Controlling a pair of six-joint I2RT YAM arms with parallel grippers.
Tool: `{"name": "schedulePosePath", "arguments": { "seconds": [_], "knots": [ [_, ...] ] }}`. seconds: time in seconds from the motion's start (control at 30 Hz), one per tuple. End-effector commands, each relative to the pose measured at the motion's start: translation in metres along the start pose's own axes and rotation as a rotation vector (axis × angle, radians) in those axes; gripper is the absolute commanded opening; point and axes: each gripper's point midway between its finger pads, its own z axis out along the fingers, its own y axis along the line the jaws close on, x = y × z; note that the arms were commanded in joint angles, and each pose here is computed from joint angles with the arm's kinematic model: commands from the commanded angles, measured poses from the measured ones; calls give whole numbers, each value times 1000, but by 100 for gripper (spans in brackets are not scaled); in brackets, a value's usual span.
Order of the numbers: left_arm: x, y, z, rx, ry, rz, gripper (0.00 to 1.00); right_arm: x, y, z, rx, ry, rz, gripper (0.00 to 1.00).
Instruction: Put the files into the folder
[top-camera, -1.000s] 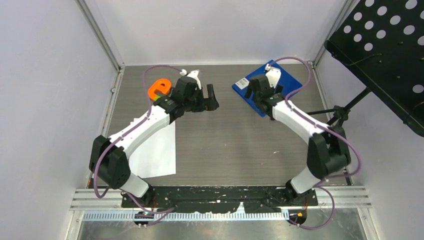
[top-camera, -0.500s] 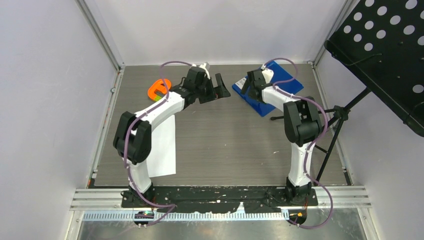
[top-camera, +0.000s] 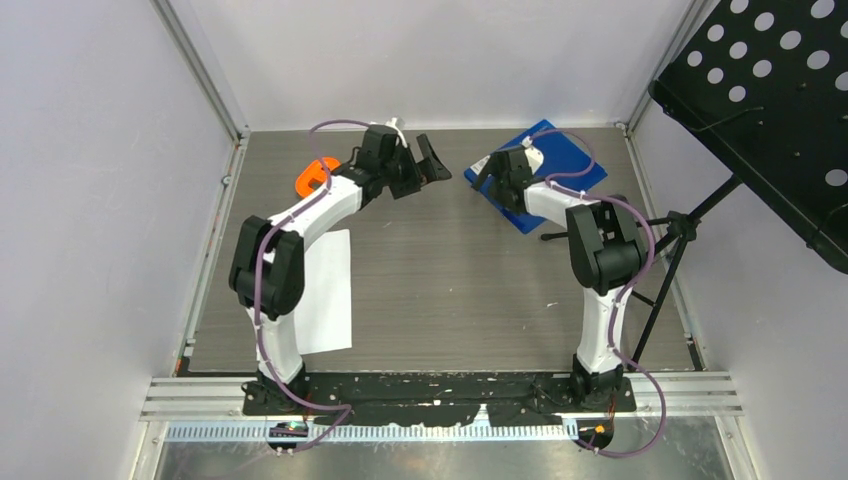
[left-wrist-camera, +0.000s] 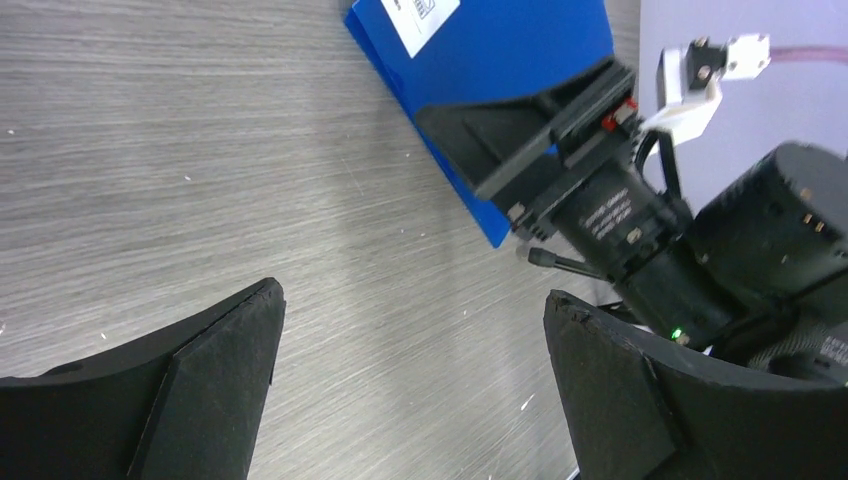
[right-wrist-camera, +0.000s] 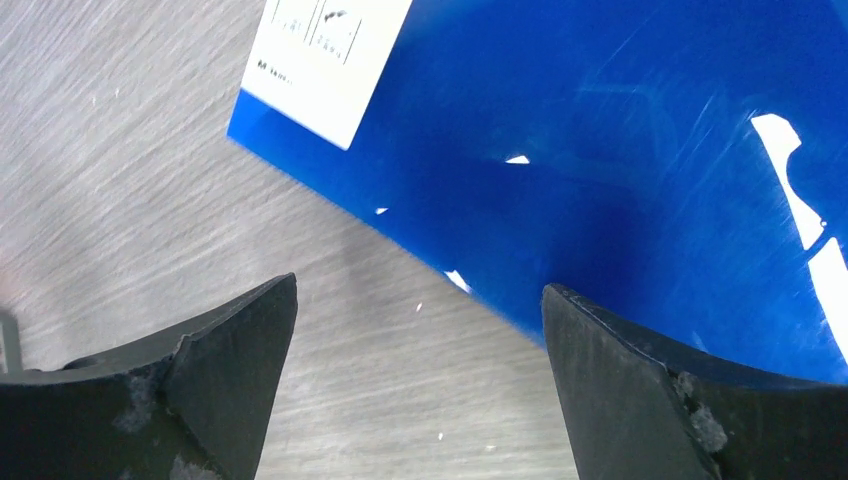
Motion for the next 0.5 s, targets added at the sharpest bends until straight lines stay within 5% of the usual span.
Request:
{"name": "schedulePosePath", "arguments": {
  "seconds": [0.0, 0.17, 0.47],
  "knots": [
    [-30, -22, -3, 53, -72, -8, 99, 60, -13, -17, 25, 176, 7, 98],
    [-40, -29, 9, 83, -90, -69, 97, 40, -4, -31, -10, 116, -12, 97],
    [-58, -49, 80, 243, -159, -226, 86, -62, 24, -119, -85, -158, -33, 97]
  ]
}}
